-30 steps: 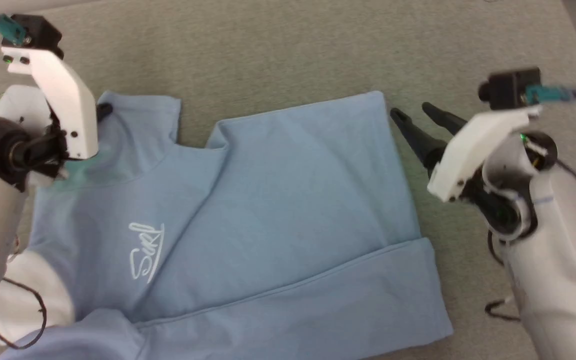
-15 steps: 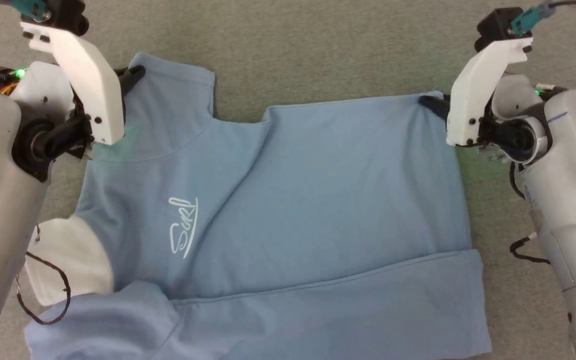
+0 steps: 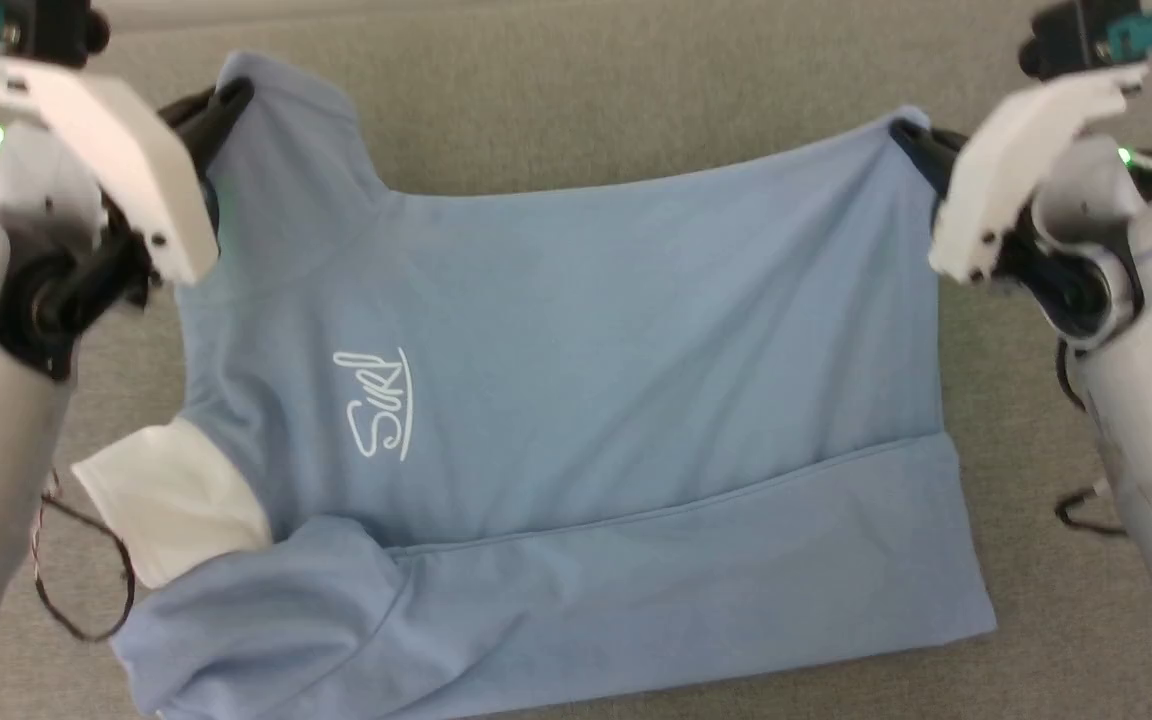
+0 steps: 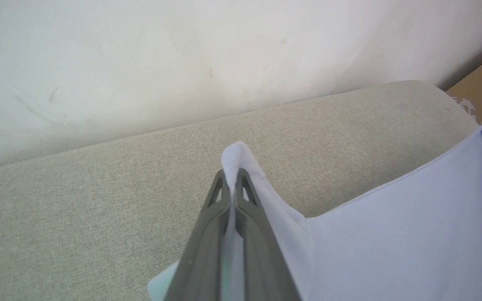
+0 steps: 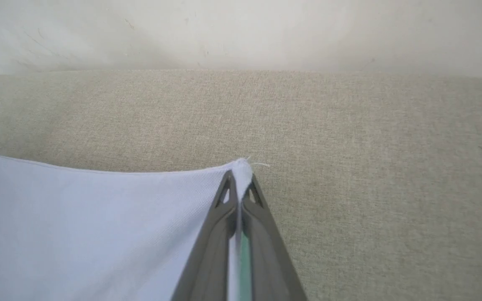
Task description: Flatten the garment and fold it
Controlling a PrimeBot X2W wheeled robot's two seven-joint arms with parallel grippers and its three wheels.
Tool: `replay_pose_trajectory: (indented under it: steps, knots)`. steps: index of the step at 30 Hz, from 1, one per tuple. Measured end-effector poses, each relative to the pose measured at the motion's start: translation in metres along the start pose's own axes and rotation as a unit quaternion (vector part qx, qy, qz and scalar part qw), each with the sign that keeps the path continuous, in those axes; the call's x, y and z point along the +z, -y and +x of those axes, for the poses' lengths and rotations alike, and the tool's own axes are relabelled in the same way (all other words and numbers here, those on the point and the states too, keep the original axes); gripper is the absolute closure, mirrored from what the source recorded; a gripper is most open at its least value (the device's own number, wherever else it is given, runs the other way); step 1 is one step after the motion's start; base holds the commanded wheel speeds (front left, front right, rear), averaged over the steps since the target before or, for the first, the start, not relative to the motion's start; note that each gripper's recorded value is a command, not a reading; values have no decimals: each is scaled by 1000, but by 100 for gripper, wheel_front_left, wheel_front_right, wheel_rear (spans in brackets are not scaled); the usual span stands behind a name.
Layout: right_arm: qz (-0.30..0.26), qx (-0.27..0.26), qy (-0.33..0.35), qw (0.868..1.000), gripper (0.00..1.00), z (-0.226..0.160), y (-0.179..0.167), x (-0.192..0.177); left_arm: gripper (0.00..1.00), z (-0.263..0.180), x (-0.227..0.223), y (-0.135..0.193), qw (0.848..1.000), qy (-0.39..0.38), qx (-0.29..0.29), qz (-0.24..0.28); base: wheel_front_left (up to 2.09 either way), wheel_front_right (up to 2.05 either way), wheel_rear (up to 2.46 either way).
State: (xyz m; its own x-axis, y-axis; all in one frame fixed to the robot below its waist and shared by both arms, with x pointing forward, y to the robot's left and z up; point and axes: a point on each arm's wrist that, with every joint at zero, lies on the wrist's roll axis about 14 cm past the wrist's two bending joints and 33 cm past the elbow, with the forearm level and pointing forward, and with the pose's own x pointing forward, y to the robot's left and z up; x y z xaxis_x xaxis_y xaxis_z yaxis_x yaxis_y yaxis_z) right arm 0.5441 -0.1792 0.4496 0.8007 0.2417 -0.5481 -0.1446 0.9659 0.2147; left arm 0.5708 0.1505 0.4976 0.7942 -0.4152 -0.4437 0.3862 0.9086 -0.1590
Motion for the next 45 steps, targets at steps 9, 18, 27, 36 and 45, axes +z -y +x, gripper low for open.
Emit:
replay_pose_trajectory:
  steps: [9,18,27,36,45]
  knots:
    - [-6,4,5,1000,100,-53,-3,-45,100,-73,-34,0,997,37,49,-45,0,0,0]
    - [30,6,-17,999,100,-89,-8,-101,100,-144,-110,23,990,14,86,-115,0,0,0]
    - [70,-11,-10,997,0,-110,-4,-135,0,-170,-164,42,980,-23,104,-169,0,0,0]
    - [83,-33,9,996,0,-146,-2,-159,0,-181,-163,33,974,43,149,-167,0,0,0]
    - [84,-78,104,988,0,-185,20,-112,0,-197,-112,27,952,202,185,-134,0,0,0]
